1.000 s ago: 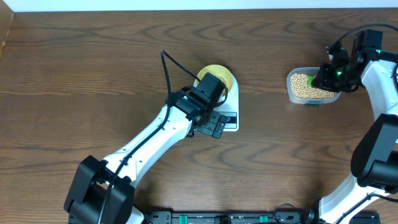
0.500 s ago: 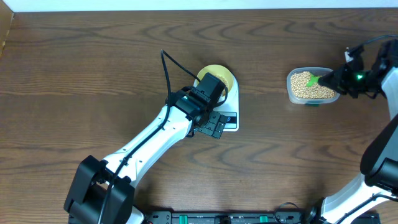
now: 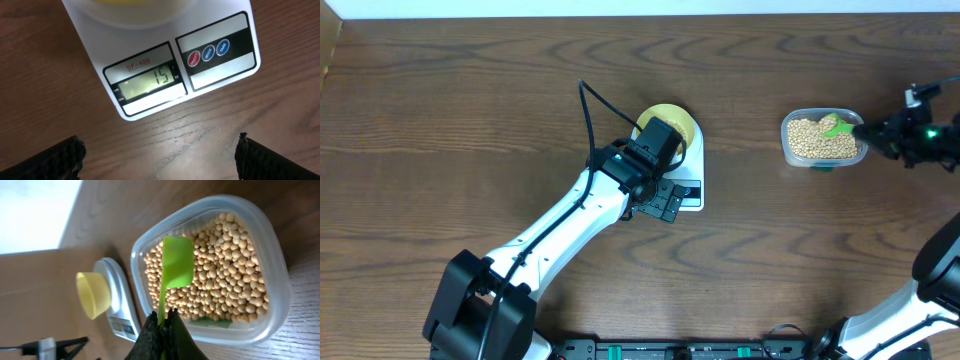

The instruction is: Scoop item into bowl and weigh 50g on scale

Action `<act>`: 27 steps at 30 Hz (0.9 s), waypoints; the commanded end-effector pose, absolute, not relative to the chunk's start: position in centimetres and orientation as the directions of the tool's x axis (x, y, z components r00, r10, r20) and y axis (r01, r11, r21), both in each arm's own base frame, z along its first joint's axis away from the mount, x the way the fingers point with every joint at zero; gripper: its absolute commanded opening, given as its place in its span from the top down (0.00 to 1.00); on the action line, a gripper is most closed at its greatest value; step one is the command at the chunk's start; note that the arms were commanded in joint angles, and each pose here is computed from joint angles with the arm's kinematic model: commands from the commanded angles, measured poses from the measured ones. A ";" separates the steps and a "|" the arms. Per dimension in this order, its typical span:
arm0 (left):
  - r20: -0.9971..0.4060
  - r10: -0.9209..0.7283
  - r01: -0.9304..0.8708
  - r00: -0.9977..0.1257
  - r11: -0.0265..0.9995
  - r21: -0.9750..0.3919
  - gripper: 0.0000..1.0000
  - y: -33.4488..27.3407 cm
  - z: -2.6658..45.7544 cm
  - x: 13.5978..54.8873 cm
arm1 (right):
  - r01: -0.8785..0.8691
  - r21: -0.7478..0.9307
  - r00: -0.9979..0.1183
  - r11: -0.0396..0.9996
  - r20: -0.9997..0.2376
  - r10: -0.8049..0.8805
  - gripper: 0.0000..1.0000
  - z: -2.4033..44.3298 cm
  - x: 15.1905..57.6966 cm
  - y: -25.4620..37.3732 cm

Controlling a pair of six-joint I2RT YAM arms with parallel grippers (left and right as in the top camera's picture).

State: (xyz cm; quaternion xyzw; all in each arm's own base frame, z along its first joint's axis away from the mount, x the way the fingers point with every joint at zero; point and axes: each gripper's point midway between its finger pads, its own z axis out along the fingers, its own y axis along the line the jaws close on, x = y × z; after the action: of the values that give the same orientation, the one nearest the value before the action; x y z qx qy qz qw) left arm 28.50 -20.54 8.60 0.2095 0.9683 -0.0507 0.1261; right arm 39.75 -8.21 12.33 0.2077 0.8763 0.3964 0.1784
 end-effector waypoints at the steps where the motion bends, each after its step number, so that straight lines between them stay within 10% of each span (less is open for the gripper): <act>1: -0.263 0.386 0.408 -0.884 0.912 -0.035 0.02 -20.3 8.5 28.5 | 0.180 0.842 -0.839 0.509 -0.139 0.526 0.99 13.5 39.9 -8.1; 27: -0.263 0.386 0.408 -0.884 0.912 -0.035 0.02 -20.3 8.5 28.5 | 0.064 0.930 -0.840 0.363 -0.147 0.523 0.99 16.7 39.7 -6.8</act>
State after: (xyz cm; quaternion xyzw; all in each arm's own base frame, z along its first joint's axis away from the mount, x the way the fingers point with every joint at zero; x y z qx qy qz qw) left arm 28.50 -20.53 8.60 0.2093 0.9684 -0.0505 0.1262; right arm 39.56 -7.19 16.04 0.1994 0.8137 0.5068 0.2033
